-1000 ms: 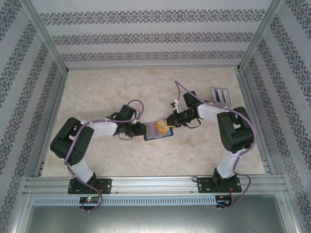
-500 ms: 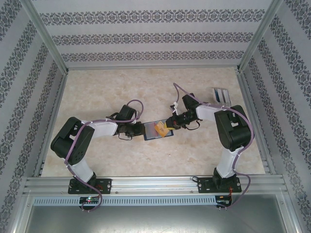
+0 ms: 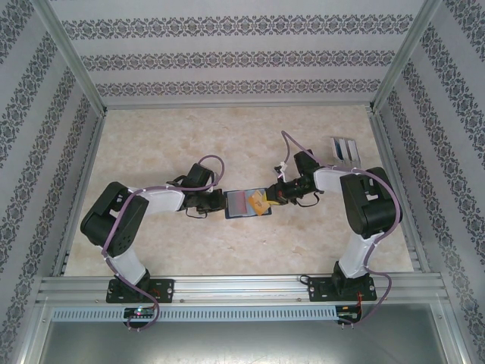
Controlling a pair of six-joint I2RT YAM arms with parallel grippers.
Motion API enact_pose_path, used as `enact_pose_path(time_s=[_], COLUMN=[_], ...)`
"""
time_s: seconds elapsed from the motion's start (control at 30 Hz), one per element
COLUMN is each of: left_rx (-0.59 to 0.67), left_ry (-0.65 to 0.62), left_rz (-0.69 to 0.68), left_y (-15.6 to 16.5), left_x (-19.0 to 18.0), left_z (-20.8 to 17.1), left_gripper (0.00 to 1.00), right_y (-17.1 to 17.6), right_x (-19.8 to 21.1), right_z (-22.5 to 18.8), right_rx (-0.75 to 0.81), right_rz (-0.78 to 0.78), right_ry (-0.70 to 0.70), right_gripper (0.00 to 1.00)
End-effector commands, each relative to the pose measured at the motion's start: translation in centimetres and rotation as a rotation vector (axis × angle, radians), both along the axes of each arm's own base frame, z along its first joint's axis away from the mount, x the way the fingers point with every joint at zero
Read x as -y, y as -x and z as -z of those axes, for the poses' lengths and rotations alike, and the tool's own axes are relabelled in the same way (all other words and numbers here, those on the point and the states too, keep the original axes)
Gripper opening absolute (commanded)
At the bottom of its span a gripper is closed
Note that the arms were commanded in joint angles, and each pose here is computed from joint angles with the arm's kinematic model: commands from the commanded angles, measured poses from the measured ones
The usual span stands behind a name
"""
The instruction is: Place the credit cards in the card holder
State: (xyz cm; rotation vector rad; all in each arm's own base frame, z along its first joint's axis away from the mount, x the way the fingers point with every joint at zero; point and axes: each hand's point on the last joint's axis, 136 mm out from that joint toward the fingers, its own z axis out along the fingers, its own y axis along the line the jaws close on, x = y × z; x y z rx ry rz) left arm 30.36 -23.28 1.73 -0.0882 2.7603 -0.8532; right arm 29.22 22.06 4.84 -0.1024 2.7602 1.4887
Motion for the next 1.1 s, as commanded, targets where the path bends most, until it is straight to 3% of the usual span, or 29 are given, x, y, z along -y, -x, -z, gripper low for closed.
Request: enact_pose_path(time_s=[0.0, 0.5, 0.7, 1.07], left_rx=[-0.033, -0.047, -0.039, -0.046], left_ry=[-0.081, -0.078, -0.095, -0.11], left_rz=[0.002, -0.004, -0.005, -0.002], left_y=[0.6, 1.0, 0.7, 0.7], left_x=[-0.6, -0.7, -0.9, -1.0], left_z=[2.3, 2.1, 2.0, 2.2], left_gripper=[0.1, 0.06, 0.05, 0.05], right_y=[0.7, -0.1, 0.0, -0.1], right_x=[-1.0, -0.6, -1.0, -0.6], right_z=[-0.3, -1.3, -2.3, 0.2], right_rx=[-0.012, 0.067, 0.096, 0.037], right_rz=[-0.024, 0.011, -0.001, 0.022], right_ry=[-0.035, -0.026, -0.085, -0.042], right_gripper=[0.0, 0.0, 0.0, 0.0])
